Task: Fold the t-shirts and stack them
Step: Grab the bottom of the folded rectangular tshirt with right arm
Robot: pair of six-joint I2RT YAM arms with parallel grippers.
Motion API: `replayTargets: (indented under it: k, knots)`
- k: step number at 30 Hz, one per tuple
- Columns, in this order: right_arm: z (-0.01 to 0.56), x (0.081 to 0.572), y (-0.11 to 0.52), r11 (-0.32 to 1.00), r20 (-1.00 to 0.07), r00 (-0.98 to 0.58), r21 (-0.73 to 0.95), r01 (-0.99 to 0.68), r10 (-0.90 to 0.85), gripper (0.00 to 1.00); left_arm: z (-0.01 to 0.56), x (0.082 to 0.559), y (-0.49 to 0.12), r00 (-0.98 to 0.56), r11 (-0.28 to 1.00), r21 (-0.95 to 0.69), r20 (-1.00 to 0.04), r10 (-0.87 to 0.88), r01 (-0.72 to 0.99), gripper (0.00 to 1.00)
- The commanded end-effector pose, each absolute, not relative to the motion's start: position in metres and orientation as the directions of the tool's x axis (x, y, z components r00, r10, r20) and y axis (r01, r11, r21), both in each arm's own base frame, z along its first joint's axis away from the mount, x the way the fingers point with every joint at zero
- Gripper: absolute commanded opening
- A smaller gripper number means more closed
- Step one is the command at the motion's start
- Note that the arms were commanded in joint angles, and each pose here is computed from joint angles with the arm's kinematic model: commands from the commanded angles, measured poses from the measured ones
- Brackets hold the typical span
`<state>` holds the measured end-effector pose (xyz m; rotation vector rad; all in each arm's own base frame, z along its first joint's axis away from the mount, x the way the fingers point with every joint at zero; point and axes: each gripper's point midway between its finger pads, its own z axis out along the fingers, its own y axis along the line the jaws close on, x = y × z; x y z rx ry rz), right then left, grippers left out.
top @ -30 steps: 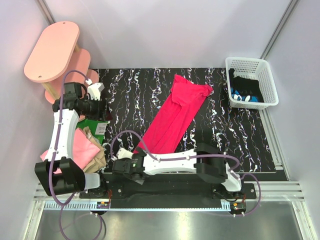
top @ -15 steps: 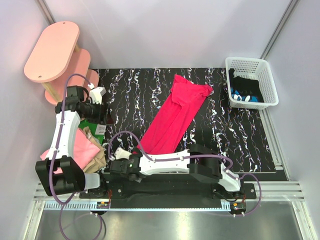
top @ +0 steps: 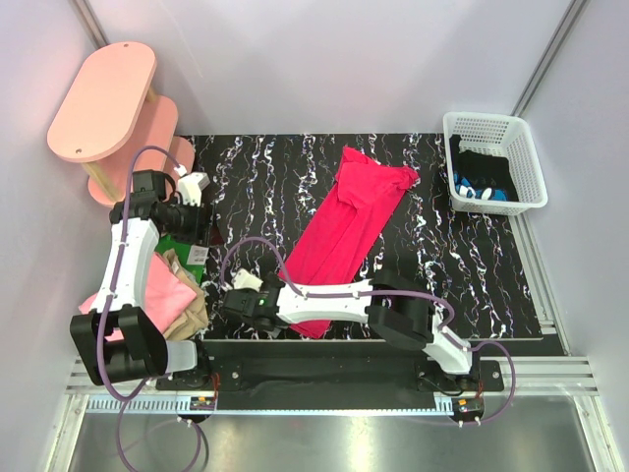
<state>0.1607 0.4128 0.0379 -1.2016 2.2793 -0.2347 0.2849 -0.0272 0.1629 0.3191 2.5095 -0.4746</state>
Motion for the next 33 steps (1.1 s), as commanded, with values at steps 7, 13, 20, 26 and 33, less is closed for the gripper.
replayTargets:
  k: [7,13,20,26,33]
  knots:
    - [0.02,0.154,0.421,0.617,-0.395,-0.488,-0.339,-0.71,-0.779,0.78,0.164,0.294,-0.021,-0.794,0.916,-0.227,-0.592,0.139,0.329,0.69]
    - [0.011,0.15,0.413,0.621,-0.375,-0.504,-0.334,-0.709,-0.778,0.77,0.164,0.294,-0.022,-0.794,0.914,-0.231,-0.592,0.139,0.333,0.69]
    - [-0.005,0.145,0.405,0.629,-0.347,-0.531,-0.314,-0.711,-0.773,0.74,0.165,0.294,-0.022,-0.792,0.915,-0.229,-0.594,0.14,0.333,0.69]
    - [-0.03,0.145,0.387,0.671,-0.306,-0.6,-0.254,-0.696,-0.739,0.71,0.165,0.294,-0.022,-0.791,0.916,-0.225,-0.595,0.142,0.333,0.69]
    - [-0.042,0.153,0.373,0.685,-0.282,-0.626,-0.248,-0.685,-0.727,0.65,0.164,0.295,-0.022,-0.796,0.915,-0.233,-0.59,0.135,0.328,0.69]
